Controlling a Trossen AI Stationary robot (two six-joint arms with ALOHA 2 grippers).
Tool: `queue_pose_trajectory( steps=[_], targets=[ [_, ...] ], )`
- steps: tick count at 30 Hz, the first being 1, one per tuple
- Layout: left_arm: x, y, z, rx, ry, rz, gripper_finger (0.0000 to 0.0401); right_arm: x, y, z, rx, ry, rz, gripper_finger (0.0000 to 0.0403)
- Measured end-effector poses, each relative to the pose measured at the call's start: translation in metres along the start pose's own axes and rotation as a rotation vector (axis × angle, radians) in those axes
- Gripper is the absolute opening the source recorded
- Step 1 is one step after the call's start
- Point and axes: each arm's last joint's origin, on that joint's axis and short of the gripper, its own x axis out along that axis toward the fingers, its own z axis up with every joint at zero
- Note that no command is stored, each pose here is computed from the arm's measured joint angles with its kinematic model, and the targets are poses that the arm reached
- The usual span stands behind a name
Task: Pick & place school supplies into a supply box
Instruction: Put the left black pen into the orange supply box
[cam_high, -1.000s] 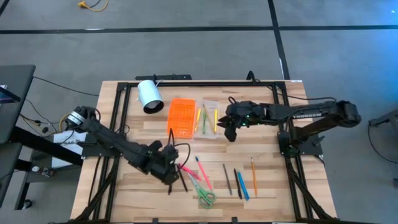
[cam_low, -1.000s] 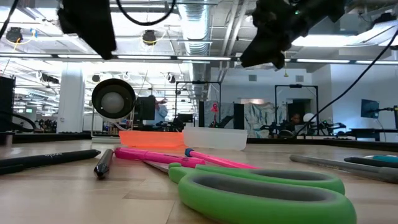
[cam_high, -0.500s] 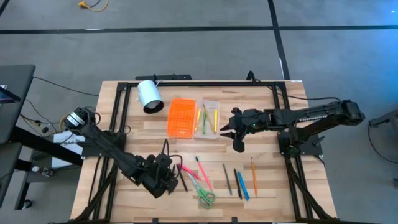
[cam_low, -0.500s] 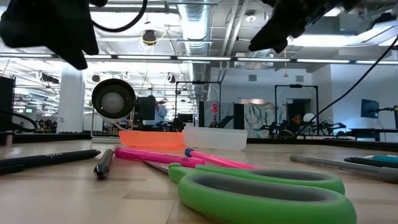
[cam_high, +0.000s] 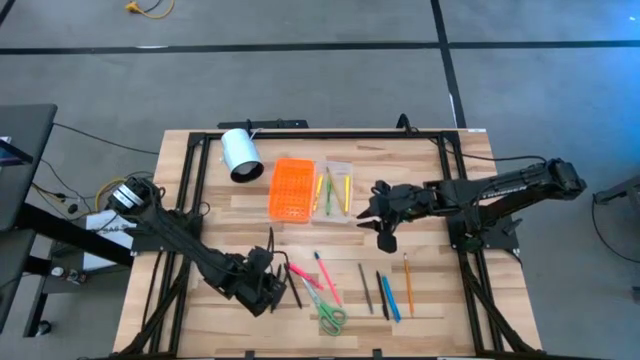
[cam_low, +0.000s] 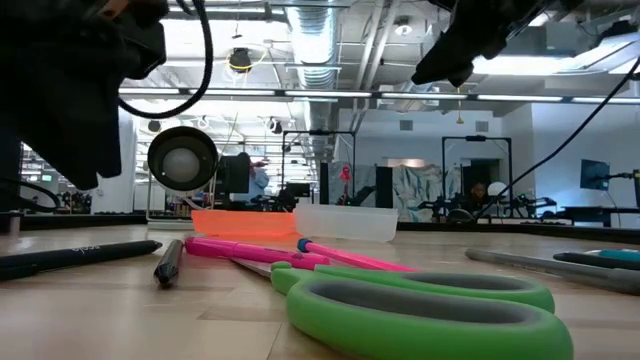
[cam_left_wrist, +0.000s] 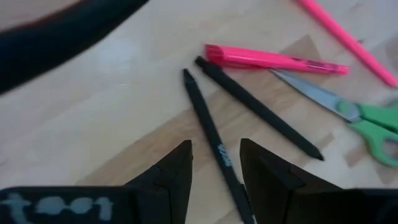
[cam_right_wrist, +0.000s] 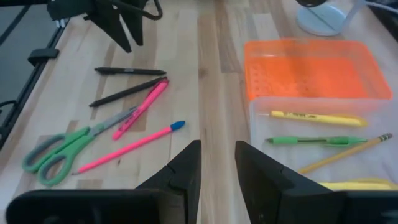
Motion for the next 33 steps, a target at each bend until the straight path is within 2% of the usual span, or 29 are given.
queue_pose_trajectory(
  steps=[8, 11, 27, 33],
  targets=[
    [0.027, -0.006, -0.006, -0.01, 0.115, 0.017, 0.0122, 0.0, 0.001, 0.0, 0.008, 0.0, -0.005, 0.0092],
    [0.034, -0.01, -0.009, -0.021, 0.112, 0.0, 0.0122, 0.0, 0.001, 0.0, 0.015, -0.002, -0.005, 0.0092],
    [0.035, -0.008, -0.007, -0.024, 0.083, 0.021, 0.0122, 0.0, 0.001, 0.0, 0.017, -0.002, -0.005, 0.0092],
    [0.036, -0.008, -0.003, 0.037, 0.066, 0.019, 0.0122, 0.0, -0.003, 0.0, 0.025, -0.002, -0.016, 0.0092]
  ],
)
